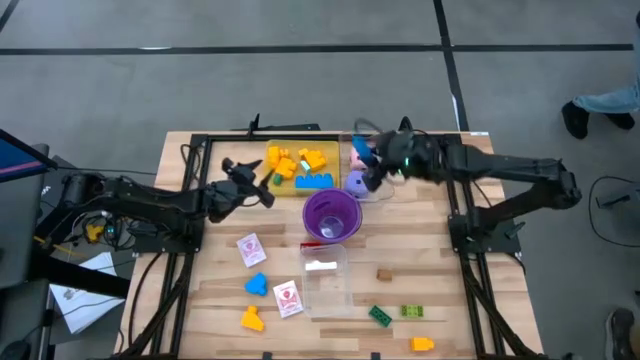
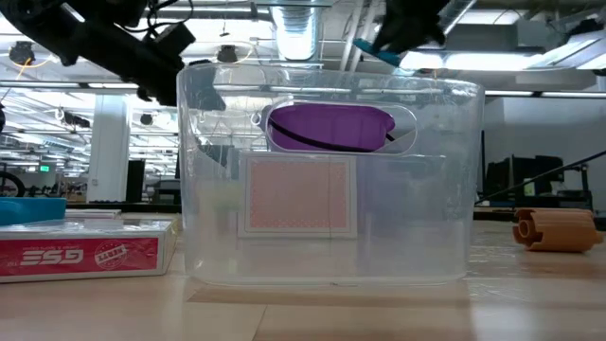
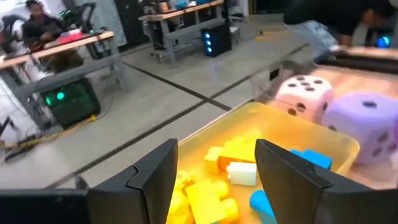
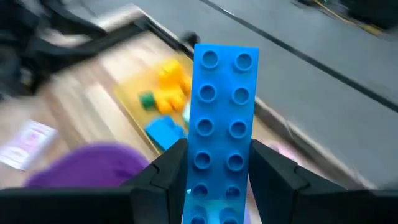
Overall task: Pick & Place Toys
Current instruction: Put the blue game piece into the yellow bin
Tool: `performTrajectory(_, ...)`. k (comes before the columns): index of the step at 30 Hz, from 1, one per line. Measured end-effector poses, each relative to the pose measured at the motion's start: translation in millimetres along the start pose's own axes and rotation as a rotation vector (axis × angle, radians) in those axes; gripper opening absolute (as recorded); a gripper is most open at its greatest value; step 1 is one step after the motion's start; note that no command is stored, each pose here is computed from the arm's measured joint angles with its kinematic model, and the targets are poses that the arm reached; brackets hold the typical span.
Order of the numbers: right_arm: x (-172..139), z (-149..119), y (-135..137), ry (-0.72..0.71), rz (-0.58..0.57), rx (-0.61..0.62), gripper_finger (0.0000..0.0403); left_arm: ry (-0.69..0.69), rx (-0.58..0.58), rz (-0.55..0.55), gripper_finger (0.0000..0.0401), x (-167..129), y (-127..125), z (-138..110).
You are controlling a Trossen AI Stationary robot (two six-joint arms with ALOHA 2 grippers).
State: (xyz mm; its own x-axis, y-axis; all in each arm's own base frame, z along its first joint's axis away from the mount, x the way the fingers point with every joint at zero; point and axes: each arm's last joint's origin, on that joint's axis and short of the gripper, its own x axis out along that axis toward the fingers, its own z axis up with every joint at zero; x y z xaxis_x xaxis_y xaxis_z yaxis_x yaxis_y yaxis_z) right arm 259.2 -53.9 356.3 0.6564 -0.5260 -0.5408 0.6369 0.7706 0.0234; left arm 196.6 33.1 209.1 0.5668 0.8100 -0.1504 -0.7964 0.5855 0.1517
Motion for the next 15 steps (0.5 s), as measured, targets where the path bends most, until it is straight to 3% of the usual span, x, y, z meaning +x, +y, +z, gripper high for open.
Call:
performTrajectory(6,49.8,25.7,-32.2,-0.047,0.246,-0.056,0.0135,0.019,-0.062,0.005,0.0209,-10.9,13.4,4.0)
performTrajectory(11,99.9,38.0,-50.1,0.028,0.305,-0.089,0.0135,0.047,-0.067,0.011,0.0209,-16.9,21.1,2.8)
performTrajectory(15,137.2,50.7,-48.1,0.072,0.391,-0.138,0.0135,0.05,-0.067,0.012,0.0209,-18.0,22.4,2.9)
